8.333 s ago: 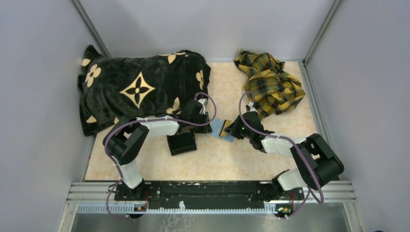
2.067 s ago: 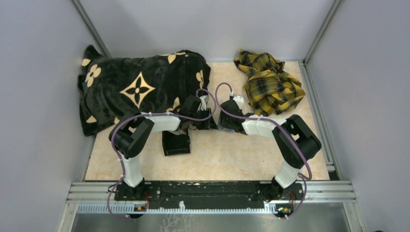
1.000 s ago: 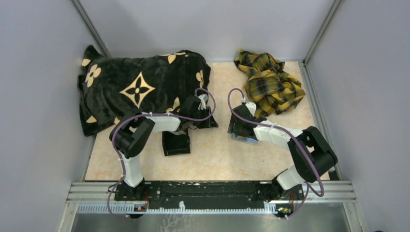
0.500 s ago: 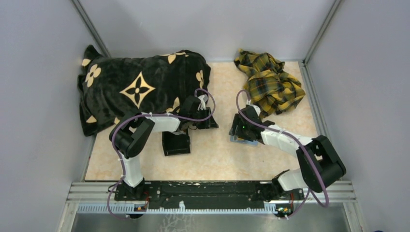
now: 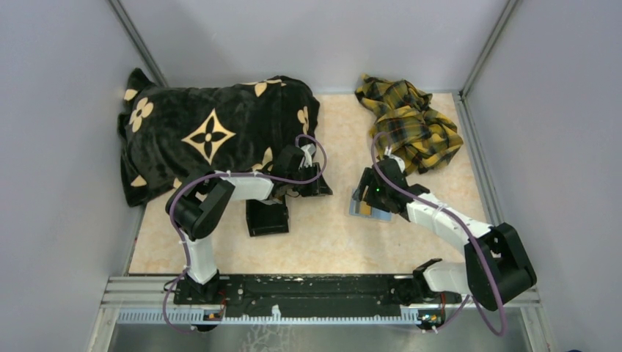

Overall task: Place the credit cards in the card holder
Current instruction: Insert the credit card into the card holder.

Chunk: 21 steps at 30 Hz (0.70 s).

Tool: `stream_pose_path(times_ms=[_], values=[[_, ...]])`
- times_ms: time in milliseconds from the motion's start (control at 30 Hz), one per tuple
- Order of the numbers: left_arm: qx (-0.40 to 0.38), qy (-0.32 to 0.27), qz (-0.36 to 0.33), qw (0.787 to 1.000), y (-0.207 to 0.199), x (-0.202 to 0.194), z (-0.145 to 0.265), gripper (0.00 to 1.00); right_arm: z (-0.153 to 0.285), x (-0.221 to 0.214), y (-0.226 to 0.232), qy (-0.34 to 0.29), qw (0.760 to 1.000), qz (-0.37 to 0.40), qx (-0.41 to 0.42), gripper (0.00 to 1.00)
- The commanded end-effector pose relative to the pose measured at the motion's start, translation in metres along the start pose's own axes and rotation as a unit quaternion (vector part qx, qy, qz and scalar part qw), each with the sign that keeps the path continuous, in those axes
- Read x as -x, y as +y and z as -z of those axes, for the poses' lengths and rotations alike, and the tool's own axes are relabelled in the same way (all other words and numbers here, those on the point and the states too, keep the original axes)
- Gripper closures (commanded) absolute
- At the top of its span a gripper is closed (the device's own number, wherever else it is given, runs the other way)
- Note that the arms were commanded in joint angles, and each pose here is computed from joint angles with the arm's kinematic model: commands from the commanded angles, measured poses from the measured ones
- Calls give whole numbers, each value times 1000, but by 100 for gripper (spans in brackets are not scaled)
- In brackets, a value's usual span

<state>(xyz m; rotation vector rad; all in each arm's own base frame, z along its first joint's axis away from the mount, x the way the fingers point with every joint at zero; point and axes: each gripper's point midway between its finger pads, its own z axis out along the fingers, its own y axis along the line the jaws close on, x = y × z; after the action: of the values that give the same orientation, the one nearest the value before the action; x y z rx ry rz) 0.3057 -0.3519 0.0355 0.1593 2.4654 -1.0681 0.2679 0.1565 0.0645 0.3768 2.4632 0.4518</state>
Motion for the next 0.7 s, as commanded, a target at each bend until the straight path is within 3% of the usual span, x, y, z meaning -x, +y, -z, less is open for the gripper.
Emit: stream_pose_path(times_ms=[0, 667], values=[[-25, -10, -5, 1000, -19, 10, 8, 57, 3, 4, -6, -12, 1000, -2, -8, 32], [-39, 0, -3, 999, -23, 0, 5, 58, -13, 1, -11, -12, 1000, -2, -17, 35]])
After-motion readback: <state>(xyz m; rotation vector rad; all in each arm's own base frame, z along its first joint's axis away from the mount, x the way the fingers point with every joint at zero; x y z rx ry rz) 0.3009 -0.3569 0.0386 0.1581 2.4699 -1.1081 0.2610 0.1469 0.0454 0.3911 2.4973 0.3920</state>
